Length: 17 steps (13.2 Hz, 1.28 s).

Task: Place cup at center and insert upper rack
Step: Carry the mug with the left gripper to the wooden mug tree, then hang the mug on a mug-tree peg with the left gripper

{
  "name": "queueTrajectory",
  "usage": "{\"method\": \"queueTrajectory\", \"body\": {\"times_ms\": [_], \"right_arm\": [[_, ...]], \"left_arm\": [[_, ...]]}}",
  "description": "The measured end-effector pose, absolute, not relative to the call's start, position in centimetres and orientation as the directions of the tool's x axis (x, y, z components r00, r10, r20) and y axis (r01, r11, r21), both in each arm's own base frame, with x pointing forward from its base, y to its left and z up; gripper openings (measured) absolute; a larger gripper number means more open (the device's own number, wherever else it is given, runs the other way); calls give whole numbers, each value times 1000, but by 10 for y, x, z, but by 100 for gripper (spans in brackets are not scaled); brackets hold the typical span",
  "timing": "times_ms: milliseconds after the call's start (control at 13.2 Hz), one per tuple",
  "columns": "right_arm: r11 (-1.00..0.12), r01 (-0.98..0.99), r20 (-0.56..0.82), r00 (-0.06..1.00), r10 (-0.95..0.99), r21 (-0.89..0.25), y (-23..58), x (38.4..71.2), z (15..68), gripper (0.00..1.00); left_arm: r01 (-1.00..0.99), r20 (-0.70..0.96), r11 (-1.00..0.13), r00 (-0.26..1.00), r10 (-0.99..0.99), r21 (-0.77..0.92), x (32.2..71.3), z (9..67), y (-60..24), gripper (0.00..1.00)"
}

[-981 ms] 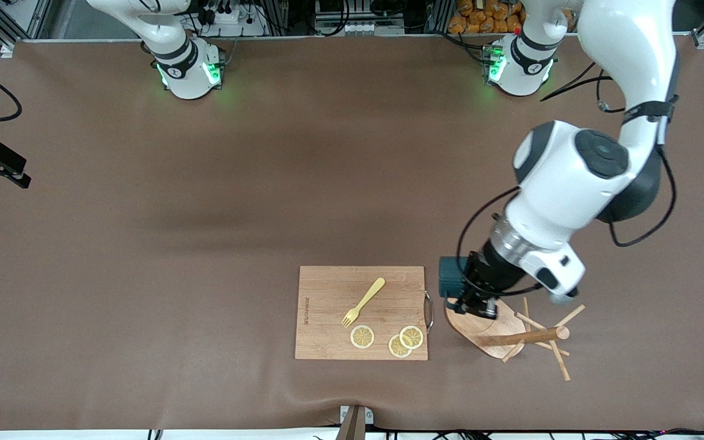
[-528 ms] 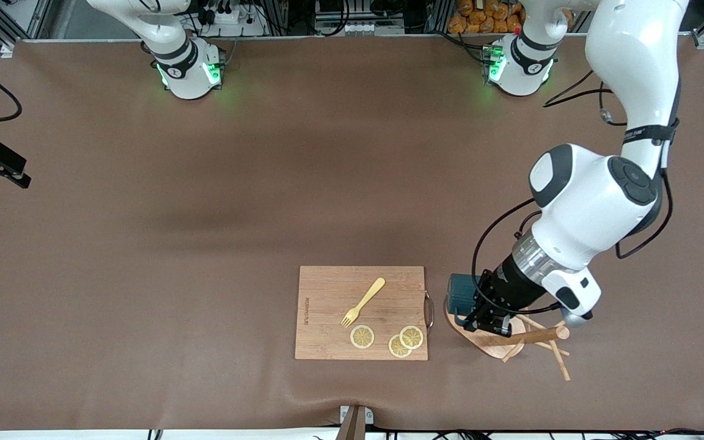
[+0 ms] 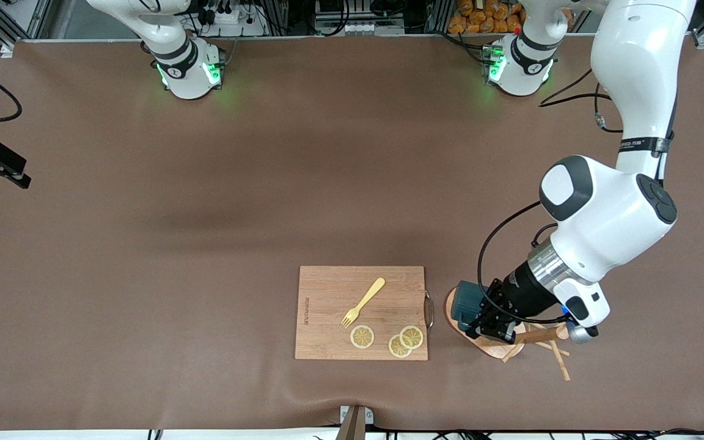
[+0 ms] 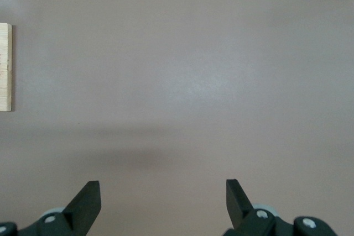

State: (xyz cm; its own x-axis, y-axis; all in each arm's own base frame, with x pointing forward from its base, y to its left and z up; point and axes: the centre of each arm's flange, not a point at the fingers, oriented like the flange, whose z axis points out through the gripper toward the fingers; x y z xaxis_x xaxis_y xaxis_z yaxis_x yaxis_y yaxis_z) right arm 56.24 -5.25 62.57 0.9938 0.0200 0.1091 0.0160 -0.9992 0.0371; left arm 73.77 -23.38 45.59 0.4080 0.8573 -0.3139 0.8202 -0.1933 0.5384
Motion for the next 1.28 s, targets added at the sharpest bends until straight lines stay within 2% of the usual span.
{"method": "queueTrajectory", "body": {"times_ms": [1283], "right_arm": [[-999,15,109,994,19,37,-53,562,626,100]], "left_arm": [[867,-320,-128,310,895,482,754,416,-165,5]]}}
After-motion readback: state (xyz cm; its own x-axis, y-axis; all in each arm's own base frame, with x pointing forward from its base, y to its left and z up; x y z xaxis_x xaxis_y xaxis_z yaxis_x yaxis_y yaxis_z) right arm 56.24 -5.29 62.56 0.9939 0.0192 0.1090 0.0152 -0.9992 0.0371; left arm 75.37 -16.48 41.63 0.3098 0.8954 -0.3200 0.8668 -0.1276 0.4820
